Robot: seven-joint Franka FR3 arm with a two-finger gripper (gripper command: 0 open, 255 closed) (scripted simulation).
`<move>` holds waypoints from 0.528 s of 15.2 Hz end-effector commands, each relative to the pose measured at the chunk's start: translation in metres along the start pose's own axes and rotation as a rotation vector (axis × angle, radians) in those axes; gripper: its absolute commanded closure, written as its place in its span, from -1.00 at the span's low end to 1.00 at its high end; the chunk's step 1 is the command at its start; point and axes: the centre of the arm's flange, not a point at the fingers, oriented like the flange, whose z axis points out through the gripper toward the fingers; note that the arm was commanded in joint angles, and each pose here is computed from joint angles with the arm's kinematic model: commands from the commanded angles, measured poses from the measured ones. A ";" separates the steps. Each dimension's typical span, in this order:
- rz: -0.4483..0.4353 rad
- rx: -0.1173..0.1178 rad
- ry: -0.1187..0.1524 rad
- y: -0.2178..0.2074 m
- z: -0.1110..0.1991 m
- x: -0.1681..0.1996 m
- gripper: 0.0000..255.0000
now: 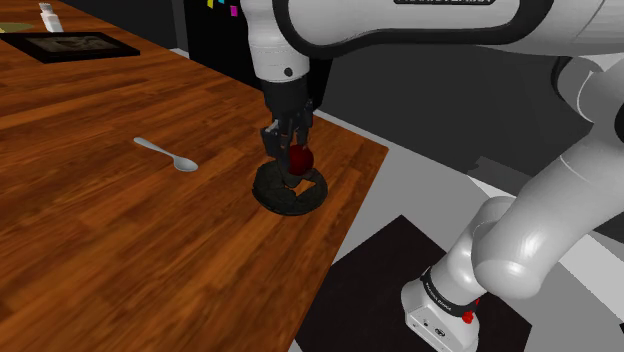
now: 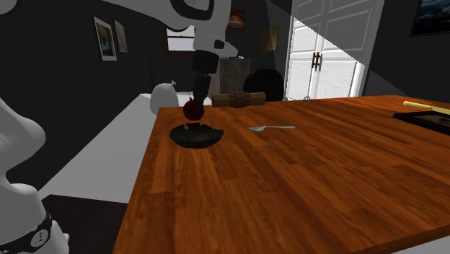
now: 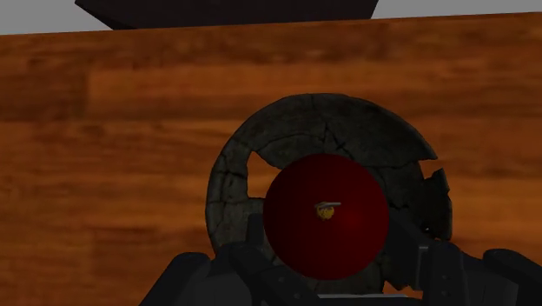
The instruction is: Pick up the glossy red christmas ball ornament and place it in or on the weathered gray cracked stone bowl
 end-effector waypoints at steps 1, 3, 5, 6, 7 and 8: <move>0.000 0.000 0.000 -0.002 0.010 0.002 1.00; 0.000 0.000 0.000 -0.004 0.020 0.005 1.00; 0.000 0.000 0.000 -0.005 0.030 0.007 1.00; 0.000 0.000 0.000 -0.006 0.036 0.009 1.00; 0.000 0.000 0.000 -0.006 0.036 0.009 1.00; 0.000 0.000 0.000 -0.006 0.036 0.009 1.00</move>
